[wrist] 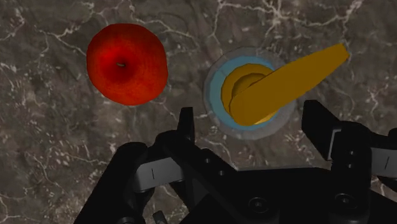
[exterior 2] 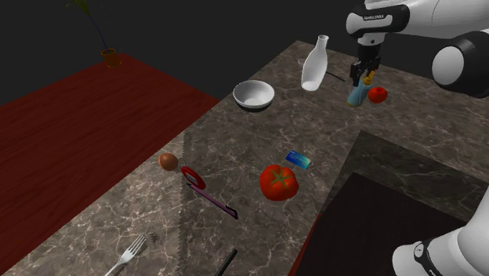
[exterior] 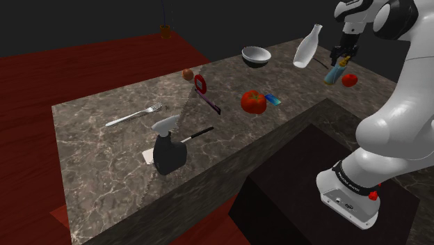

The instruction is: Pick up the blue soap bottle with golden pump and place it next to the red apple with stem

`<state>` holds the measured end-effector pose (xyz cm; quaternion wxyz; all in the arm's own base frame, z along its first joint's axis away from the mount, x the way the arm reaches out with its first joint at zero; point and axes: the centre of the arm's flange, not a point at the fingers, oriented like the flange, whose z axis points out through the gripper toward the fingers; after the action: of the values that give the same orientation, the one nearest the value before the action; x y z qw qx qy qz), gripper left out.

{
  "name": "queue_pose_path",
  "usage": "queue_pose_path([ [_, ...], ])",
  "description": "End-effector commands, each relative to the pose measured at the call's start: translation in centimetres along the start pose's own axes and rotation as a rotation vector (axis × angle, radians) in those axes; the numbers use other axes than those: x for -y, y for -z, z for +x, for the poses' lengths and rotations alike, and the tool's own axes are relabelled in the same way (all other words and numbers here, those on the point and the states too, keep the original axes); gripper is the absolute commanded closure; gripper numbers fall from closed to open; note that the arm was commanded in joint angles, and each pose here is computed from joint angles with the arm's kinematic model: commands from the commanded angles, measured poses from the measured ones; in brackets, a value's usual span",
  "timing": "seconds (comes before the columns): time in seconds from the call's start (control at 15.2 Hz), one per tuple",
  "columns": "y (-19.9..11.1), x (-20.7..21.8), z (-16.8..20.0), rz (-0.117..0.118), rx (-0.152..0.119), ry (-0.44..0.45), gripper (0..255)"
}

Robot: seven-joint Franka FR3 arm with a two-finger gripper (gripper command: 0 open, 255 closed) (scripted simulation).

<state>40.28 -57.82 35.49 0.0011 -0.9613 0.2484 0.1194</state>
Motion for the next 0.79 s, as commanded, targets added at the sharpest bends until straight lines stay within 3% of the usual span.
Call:
queue_pose_path([
  [0.0, 0.0, 0.0, 0.0, 0.000, 0.000, 0.000, 0],
  [0.26, 0.0, 0.0, 0.0, 0.000, 0.000, 0.000, 0],
  [0.53, 5.0, 0.0, 0.0, 0.000, 0.000, 0.000, 0],
  [0.73, 5.0, 0.0, 0.0, 0.000, 0.000, 0.000, 0],
])
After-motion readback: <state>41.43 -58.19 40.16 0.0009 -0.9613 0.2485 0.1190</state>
